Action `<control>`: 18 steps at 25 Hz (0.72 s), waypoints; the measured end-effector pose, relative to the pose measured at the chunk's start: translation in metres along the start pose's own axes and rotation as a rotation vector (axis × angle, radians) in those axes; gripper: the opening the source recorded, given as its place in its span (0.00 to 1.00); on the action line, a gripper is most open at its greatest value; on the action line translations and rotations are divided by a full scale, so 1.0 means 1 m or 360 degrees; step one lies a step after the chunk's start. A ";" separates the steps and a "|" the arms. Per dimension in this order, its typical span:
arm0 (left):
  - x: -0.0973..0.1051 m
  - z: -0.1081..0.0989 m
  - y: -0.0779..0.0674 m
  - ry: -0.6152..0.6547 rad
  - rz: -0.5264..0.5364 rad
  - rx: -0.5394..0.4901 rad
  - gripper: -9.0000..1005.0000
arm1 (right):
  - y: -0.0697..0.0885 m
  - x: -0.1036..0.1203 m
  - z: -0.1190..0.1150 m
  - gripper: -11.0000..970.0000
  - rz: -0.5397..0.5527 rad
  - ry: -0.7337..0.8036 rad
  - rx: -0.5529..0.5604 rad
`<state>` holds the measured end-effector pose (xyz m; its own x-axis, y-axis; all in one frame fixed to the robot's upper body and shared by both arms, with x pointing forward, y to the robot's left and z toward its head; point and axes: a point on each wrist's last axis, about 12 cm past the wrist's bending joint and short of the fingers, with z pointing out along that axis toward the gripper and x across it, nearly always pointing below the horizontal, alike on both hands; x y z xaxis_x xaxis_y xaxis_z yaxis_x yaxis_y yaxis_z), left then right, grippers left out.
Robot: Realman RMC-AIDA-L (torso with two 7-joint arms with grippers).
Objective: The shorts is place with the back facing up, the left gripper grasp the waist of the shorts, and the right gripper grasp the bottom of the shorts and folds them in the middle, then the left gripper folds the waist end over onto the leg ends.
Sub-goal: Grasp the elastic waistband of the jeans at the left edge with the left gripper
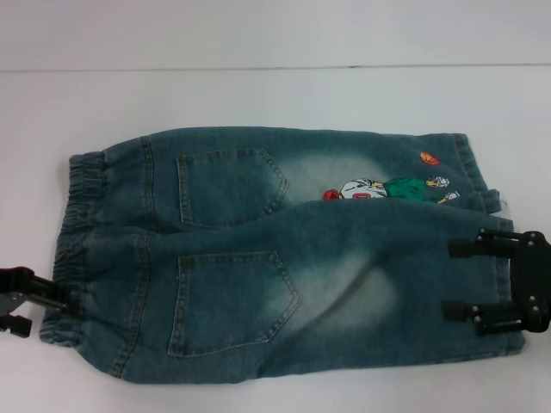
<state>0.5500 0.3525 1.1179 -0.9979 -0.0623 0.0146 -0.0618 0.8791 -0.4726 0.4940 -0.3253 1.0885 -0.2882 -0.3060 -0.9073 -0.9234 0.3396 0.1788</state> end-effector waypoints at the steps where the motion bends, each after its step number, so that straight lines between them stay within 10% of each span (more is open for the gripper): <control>1: 0.000 0.000 0.000 0.0000 -0.0001 0.0000 0.79 | 0.000 0.000 0.000 0.98 0.0000 0.0001 0.0000; 18: -0.001 0.003 -0.002 -0.0002 0.0010 -0.0007 0.77 | 0.000 0.001 0.001 0.98 0.0003 0.0010 -0.0003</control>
<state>0.5516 0.3491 1.1161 -0.9983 -0.0575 0.0105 -0.0557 0.8814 -0.4691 0.4935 -0.3249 1.0877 -0.2913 -0.3113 -0.9045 -0.9235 0.3383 0.1810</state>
